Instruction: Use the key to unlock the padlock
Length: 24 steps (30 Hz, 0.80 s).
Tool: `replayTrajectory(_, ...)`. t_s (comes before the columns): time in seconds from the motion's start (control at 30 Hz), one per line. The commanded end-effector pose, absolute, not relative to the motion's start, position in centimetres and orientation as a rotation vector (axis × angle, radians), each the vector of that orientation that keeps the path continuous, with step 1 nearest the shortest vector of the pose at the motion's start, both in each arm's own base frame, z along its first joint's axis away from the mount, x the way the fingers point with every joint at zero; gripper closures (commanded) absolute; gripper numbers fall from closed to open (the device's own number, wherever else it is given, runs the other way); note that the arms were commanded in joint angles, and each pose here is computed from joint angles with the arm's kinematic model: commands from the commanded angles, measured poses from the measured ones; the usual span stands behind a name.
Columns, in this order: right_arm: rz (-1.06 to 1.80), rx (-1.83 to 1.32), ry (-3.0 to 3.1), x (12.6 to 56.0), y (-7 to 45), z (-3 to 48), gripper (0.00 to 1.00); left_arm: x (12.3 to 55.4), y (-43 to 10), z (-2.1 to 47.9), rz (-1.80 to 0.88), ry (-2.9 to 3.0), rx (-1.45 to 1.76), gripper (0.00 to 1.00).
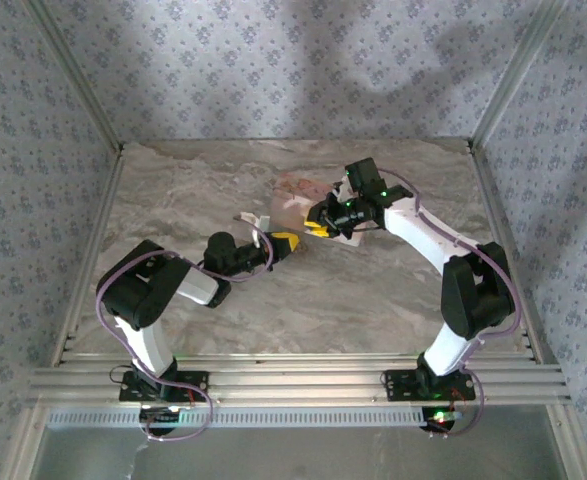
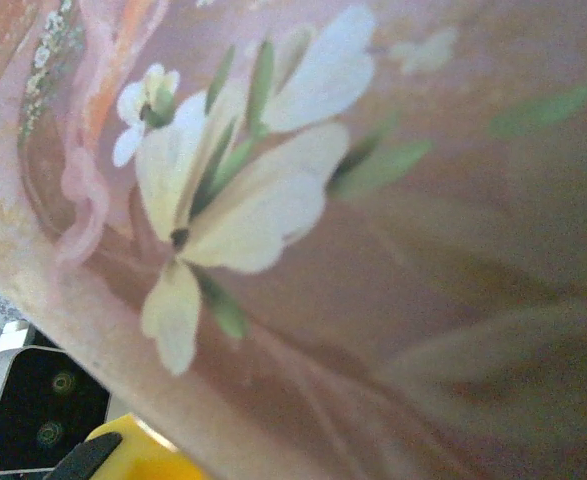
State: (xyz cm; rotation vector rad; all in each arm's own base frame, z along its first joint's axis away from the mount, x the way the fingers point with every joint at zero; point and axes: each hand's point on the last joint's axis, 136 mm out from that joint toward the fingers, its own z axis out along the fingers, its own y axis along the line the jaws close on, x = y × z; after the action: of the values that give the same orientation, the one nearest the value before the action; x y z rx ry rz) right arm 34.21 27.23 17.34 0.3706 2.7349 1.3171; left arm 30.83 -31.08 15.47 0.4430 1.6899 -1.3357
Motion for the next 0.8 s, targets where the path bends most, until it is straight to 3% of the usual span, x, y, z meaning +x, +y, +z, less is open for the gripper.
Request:
replayTrajectory(0.0,1.424,0.323,2.676,33.9,27.8,19.8,1.0,31.2,-31.1,17.1,-1.338,1.619,0.442,1.0)
replayTrajectory(0.77,1.448,0.29,2.674,33.4,28.7,19.5,1.0,31.7,-31.9,18.4,-1.402,1.599,0.434,1.0)
